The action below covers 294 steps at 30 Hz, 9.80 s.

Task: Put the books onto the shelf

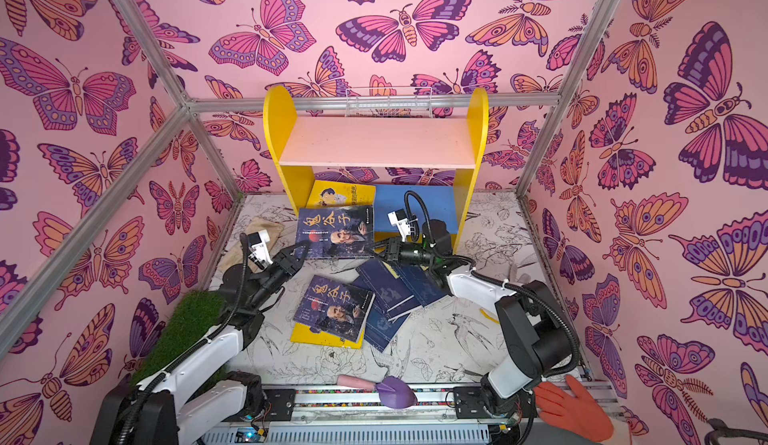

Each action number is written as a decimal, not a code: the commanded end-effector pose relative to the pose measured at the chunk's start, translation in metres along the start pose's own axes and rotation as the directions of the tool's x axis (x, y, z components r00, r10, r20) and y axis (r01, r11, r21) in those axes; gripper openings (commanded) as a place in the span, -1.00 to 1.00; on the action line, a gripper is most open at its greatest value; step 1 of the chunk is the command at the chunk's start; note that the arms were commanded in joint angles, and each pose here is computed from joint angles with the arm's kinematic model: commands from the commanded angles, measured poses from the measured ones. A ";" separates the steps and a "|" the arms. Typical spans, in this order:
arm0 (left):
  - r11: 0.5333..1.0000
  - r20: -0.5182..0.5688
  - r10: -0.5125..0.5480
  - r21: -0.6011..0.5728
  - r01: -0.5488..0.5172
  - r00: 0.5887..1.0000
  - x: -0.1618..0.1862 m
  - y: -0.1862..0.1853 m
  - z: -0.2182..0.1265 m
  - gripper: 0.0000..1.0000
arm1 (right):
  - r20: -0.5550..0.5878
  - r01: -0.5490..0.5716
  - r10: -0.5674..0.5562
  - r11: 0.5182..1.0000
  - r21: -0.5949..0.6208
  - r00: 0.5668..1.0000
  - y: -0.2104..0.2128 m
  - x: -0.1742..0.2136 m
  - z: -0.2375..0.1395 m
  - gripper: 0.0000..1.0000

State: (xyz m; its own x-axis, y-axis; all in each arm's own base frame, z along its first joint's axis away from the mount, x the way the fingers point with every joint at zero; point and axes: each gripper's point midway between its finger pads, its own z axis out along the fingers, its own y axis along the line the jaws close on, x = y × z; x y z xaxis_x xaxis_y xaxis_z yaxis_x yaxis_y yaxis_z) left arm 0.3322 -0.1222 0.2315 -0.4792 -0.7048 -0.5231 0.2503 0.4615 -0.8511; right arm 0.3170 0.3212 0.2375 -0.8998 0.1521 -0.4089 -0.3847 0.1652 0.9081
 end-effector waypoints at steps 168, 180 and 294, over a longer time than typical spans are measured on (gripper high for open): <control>0.777 -0.227 -0.168 -0.629 -0.013 0.959 0.072 0.133 -0.041 0.53 | 0.078 0.351 -0.421 0.832 0.430 0.904 -0.051 -0.155 0.037 0.47; 0.772 -0.235 -0.173 -0.635 -0.017 0.957 0.076 0.135 -0.040 0.54 | -0.129 0.423 -0.416 0.766 0.484 0.900 -0.081 -0.116 0.040 0.20; 0.922 -0.277 -0.224 -0.370 0.112 0.934 0.057 0.073 -0.023 0.56 | -0.106 0.203 -0.200 0.979 0.018 0.974 0.007 -0.009 -0.007 -1.00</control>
State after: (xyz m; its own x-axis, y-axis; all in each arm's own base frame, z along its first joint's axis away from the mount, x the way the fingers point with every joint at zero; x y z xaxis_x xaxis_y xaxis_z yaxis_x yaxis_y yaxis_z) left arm 0.3026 -0.1042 0.1220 -0.7279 -0.6094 -0.3142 -0.2033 0.6295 -0.7499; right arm 0.3263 0.3093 0.1773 -0.8908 -0.0216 -0.4538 -0.4247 0.3944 0.8149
